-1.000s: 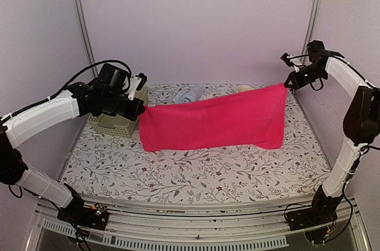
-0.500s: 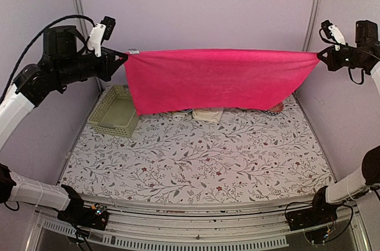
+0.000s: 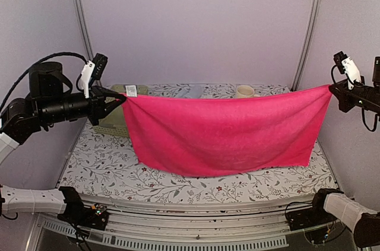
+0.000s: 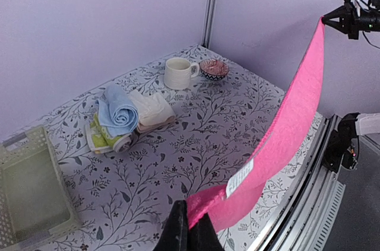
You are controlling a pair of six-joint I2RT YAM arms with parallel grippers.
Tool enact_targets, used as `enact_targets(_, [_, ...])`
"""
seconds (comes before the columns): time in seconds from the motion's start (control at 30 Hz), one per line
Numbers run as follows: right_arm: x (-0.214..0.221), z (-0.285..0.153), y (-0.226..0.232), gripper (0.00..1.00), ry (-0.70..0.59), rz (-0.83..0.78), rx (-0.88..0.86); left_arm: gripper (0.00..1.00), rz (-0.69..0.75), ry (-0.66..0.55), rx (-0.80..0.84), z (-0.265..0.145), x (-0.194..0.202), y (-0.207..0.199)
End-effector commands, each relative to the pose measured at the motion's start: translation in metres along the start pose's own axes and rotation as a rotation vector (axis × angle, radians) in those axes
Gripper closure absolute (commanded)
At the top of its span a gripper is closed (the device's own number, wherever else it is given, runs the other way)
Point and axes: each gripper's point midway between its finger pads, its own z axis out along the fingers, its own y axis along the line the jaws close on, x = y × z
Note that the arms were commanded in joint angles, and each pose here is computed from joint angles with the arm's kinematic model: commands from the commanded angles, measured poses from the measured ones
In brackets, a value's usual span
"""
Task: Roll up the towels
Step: Flatten out the towel at the center of the board.
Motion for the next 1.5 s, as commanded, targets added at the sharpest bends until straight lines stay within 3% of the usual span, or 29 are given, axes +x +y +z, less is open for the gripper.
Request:
enact_targets(0.0, [0.063,0.039,0.002,0.98,0.186,0.006,-0.021,1.0,-0.062,0.124,-0.085,0.025,0.049,0.016])
enact_targets(0.1, [0.104,0.083,0.007,0.97,0.276,0.043,-0.085,1.0,-0.075,0.255,-0.202,0.067,0.096,0.044])
enact_targets(0.2, [0.142,0.142,0.009,0.97,0.362,0.106,-0.175,1.0,-0.138,0.348,-0.217,0.122,0.134,0.074])
enact_targets(0.37, [0.176,0.246,0.0,0.96,0.452,0.208,-0.263,0.98,-0.183,0.485,-0.322,0.213,0.182,0.143])
enact_targets(0.43, [0.177,0.284,-0.008,0.91,0.479,0.222,-0.262,0.87,-0.189,0.521,-0.37,0.241,0.185,0.168])
enact_targets(0.5, [0.173,0.306,-0.011,0.75,0.505,0.247,-0.263,0.7,-0.19,0.529,-0.399,0.26,0.179,0.181])
enact_targets(0.53, [0.165,0.31,-0.012,0.7,0.502,0.253,-0.265,0.67,-0.194,0.53,-0.407,0.264,0.175,0.184])
enact_targets(0.73, [0.152,0.263,0.003,0.58,0.503,0.219,-0.275,0.51,-0.243,0.56,-0.382,0.234,0.176,0.164])
enact_targets(0.83, [0.17,0.224,0.021,0.55,0.542,0.163,-0.302,0.53,-0.284,0.587,-0.317,0.204,0.186,0.138])
enact_targets(1.07, [0.212,0.147,0.063,0.57,0.651,0.038,-0.392,0.62,-0.313,0.822,-0.175,0.149,0.237,0.075])
enact_targets(1.3, [0.257,0.108,0.082,0.58,0.813,-0.062,-0.468,0.67,-0.312,0.988,-0.061,0.136,0.28,0.031])
enact_targets(1.47, [0.275,0.1,0.09,0.6,0.872,-0.087,-0.52,0.69,-0.313,1.008,-0.059,0.139,0.296,0.027])
